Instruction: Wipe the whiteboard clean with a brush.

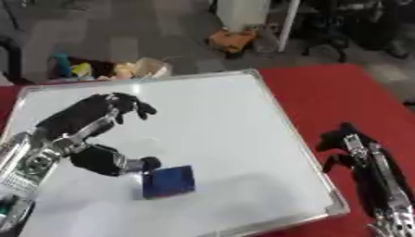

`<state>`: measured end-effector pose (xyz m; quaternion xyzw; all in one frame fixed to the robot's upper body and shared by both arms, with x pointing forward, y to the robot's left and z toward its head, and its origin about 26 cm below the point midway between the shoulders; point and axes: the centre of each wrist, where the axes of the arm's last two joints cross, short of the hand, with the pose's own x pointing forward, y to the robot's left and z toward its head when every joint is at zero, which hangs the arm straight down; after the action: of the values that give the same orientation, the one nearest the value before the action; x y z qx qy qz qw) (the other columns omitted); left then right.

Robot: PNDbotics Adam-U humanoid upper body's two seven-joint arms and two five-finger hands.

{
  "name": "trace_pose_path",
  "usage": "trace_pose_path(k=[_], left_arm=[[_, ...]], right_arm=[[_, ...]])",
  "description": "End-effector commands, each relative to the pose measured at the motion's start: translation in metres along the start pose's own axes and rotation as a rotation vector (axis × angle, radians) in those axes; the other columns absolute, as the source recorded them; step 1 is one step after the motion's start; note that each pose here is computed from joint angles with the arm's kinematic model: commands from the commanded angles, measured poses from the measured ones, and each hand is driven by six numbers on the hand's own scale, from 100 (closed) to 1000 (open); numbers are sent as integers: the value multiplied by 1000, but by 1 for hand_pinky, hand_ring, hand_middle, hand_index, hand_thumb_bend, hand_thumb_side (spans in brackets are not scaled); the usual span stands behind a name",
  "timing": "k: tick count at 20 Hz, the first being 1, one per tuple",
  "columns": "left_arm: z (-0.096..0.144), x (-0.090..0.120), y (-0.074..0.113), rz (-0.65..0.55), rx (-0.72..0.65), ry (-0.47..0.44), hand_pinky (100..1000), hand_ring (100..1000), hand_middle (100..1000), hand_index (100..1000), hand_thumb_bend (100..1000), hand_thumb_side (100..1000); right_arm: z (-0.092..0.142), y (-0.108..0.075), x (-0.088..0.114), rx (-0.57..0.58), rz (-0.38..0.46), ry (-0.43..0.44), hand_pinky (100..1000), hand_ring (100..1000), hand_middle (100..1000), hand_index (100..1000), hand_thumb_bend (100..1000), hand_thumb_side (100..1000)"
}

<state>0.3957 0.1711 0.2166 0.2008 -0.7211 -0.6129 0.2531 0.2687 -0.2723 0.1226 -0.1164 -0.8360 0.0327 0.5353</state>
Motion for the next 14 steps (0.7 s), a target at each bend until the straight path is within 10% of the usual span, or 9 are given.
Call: trace_pose_path(k=[1,14], left_arm=[[-5,2,7,-20,4,-8,551,814,641,831,643,687],[-17,4,-8,-65,-40,12,535,799,626,821,648,672]], right_arm=[[-2,-1,7,10,-1,-29,314,585,493,600,100,841],[-2,-1,8,12,-4,-30,314,585,493,601,100,841]])
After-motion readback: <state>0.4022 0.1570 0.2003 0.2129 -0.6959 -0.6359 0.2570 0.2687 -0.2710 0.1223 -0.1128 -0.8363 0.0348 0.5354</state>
